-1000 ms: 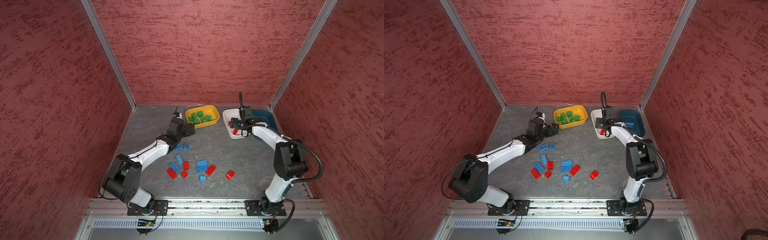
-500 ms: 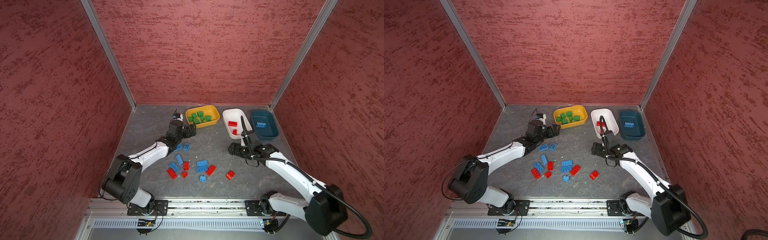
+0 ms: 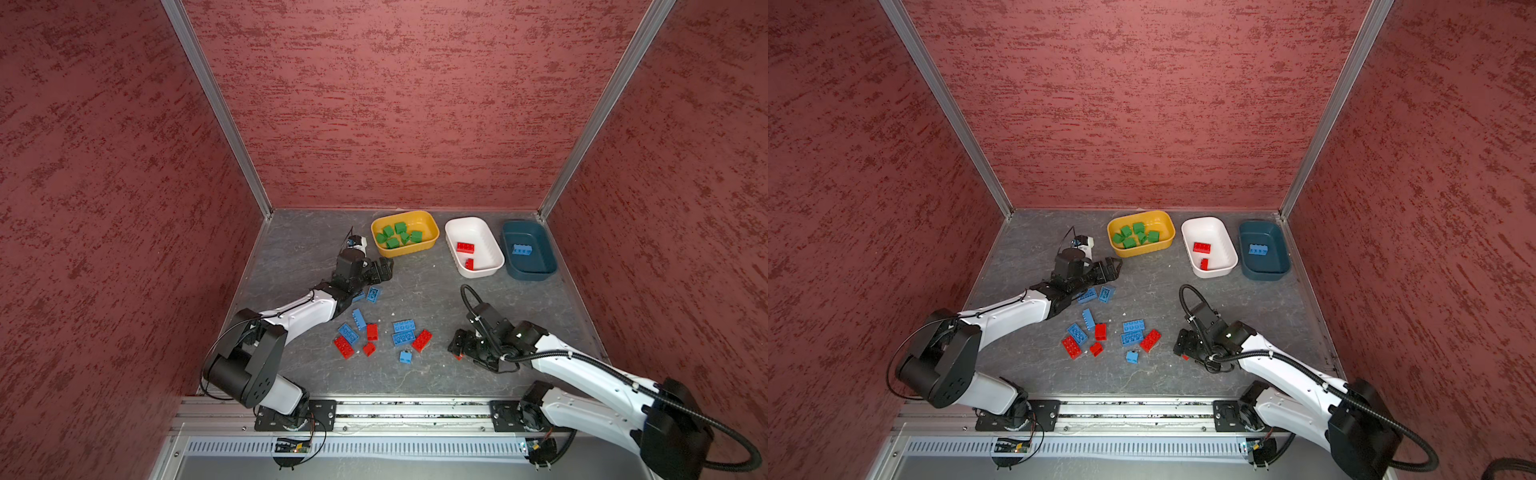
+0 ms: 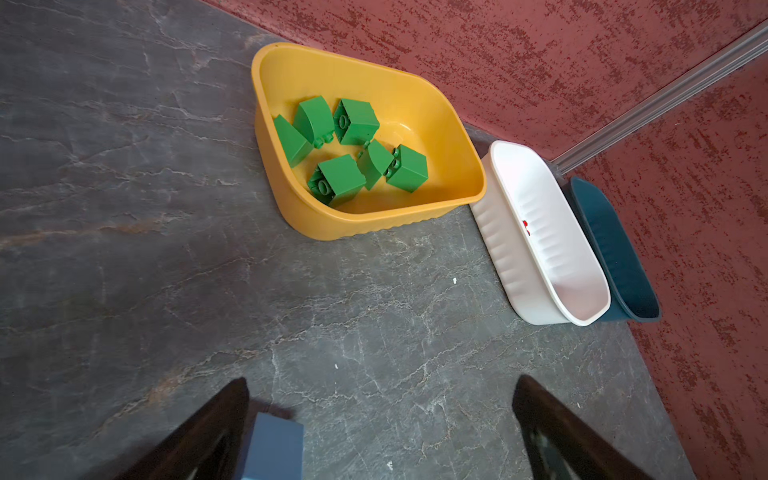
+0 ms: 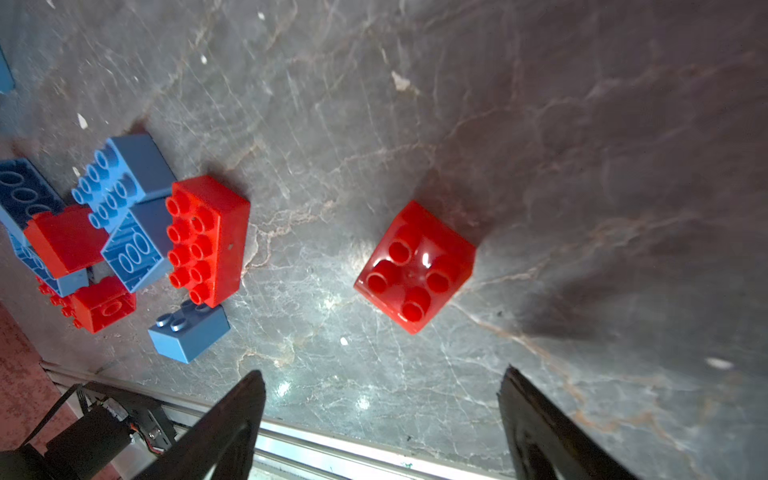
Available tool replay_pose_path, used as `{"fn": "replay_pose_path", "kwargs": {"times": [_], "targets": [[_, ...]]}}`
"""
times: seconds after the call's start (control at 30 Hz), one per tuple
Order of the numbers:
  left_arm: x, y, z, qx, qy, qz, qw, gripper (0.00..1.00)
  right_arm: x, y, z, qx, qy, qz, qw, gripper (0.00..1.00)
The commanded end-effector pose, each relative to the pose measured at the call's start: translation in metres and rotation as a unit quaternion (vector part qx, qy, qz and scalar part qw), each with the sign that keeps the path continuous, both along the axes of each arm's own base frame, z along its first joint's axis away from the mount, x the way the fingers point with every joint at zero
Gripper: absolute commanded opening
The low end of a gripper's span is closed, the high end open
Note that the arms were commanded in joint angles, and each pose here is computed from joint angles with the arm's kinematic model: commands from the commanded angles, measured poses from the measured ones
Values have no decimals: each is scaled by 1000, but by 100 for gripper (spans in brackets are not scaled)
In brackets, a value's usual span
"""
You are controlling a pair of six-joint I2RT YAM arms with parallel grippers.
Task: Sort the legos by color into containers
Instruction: 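Grasp a red 2x2 brick with the right gripper and lift it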
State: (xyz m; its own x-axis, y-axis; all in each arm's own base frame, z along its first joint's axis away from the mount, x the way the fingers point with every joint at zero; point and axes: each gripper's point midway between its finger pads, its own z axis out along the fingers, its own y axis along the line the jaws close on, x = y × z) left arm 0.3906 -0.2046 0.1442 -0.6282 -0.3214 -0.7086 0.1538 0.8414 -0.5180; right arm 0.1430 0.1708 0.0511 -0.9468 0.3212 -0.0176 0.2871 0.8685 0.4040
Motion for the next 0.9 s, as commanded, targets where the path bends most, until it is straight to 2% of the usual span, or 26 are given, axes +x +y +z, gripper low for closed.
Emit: {"fn": "replay_pose_path", "kwargs": {"times": [0.0,0.23,0.37,0.5,0.6,0.8,0.87], "targets": [[2,-1,13,-12,-18,2,1000,99,1,14,-2,20,11,-6,1000,89],[7,-2,7,-20,-4,6,1000,100,14,27,-11,6,6,13,1000,89],[8,-5,3,-23,0,3,1000,99,26,16,-13,-46,-18,7,999,86],[9,-6,2,-22,0,1,1000,99,41,22,-15,-53,-38,14,998,80],[9,-5,1,-17,-1,0,1000,99,46,19,-21,-89,-34,32,995,77],[10,-3,2,-8,-2,4,1000,100,61,18,-19,-133,-49,56,988,62],[11,-2,1,-7,2,7,1000,100,60,23,-23,-129,-44,78,988,56]]}}
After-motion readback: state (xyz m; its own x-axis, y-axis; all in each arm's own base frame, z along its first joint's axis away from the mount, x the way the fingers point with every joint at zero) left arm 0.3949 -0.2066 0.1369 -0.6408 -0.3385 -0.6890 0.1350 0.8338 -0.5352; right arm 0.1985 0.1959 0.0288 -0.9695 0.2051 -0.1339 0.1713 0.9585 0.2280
